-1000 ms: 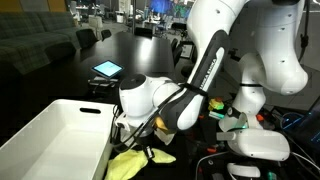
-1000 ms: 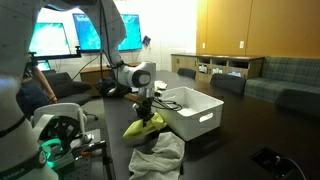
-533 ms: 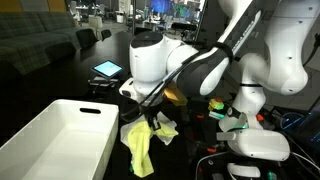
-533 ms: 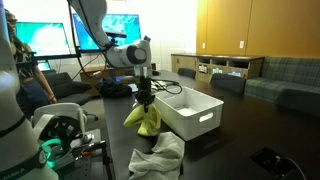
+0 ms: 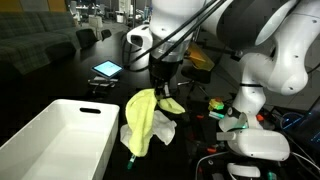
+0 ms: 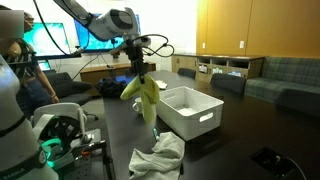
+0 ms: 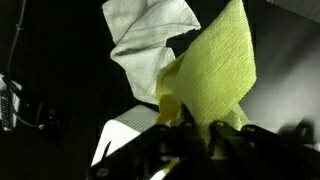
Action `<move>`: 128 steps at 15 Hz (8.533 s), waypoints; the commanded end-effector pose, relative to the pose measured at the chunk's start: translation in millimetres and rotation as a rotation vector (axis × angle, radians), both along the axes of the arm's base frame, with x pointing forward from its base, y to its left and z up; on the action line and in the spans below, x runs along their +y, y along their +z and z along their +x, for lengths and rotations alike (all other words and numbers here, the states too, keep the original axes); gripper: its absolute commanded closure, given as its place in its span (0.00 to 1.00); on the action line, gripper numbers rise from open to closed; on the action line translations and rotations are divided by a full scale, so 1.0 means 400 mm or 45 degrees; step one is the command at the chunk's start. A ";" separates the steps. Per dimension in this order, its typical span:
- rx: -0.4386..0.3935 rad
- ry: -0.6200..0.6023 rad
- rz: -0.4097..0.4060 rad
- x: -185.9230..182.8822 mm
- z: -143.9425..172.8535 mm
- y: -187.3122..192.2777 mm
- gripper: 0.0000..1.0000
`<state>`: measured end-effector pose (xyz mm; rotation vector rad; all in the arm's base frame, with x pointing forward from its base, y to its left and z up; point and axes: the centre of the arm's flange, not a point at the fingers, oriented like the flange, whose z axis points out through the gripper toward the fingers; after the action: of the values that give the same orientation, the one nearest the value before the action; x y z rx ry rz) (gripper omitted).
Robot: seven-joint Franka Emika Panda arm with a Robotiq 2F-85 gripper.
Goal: Pick up the yellow towel and put it in the bucket, pick up the marker and put it in the cup, pick up the white towel and put it in the bucket, finally pick up the black masking tape and put it in the cup
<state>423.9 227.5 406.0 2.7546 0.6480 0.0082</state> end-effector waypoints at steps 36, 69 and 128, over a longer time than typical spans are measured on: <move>-0.095 -0.671 0.203 0.045 0.498 -0.139 0.06; 0.215 0.686 -0.057 -0.152 -0.039 -0.582 0.00; 0.333 1.164 -0.163 0.014 -0.185 -0.813 0.00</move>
<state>351.5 238.2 70.2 2.1521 1.8162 -0.1605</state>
